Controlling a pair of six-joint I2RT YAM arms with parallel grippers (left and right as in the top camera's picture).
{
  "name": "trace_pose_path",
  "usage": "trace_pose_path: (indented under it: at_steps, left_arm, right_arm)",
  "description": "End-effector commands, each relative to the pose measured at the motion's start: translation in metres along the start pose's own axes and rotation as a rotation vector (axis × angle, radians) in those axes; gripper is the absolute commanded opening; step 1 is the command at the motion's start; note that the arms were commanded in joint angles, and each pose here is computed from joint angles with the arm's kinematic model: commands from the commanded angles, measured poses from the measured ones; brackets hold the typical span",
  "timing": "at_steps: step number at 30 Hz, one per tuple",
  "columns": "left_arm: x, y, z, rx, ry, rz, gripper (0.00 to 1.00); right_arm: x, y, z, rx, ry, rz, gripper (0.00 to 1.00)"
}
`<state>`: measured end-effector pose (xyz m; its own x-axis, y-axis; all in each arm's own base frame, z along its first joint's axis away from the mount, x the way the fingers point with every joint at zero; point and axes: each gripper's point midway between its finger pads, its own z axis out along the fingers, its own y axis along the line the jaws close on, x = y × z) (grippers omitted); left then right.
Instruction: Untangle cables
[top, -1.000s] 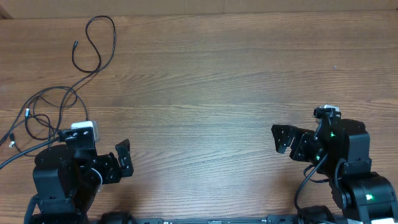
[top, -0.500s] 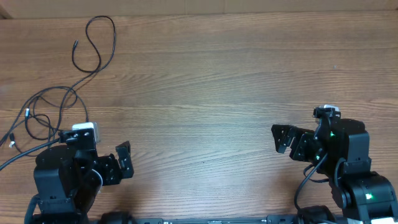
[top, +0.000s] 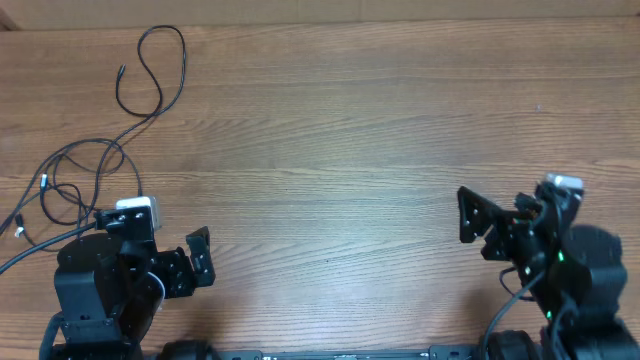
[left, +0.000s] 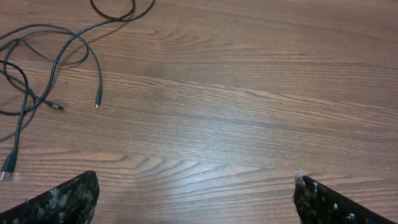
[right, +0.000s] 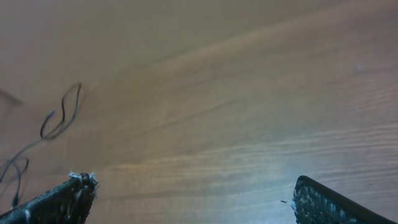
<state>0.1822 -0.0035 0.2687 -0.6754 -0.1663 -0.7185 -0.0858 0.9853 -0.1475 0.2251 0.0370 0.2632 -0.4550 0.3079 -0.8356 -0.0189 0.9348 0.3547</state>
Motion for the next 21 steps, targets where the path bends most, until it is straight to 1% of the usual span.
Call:
trace_pose_path:
  at_steps: [1, 7, 15, 21]
  left_arm:
    - [0.001, 0.001, 0.001, -0.006, 0.002, -0.003, 0.99]
    - [0.001, 0.001, 0.001, -0.006, 0.002, -0.003, 0.99]
    - [0.001, 0.001, 0.001, -0.006, 0.002, -0.003, 1.00]
    - [0.001, 0.001, 0.001, -0.006, 0.002, -0.003, 1.00]
  right_arm:
    - [-0.001, -0.014, -0.006, 0.048, -0.087, -0.005, 1.00]
    - [-0.004, -0.019, -0.013, 0.009, -0.274, -0.012, 1.00]
    - [-0.001, -0.021, -0.006, -0.073, -0.500, -0.031, 1.00]
    - [0.007, -0.031, 0.013, -0.078, -0.589, -0.030, 1.00]
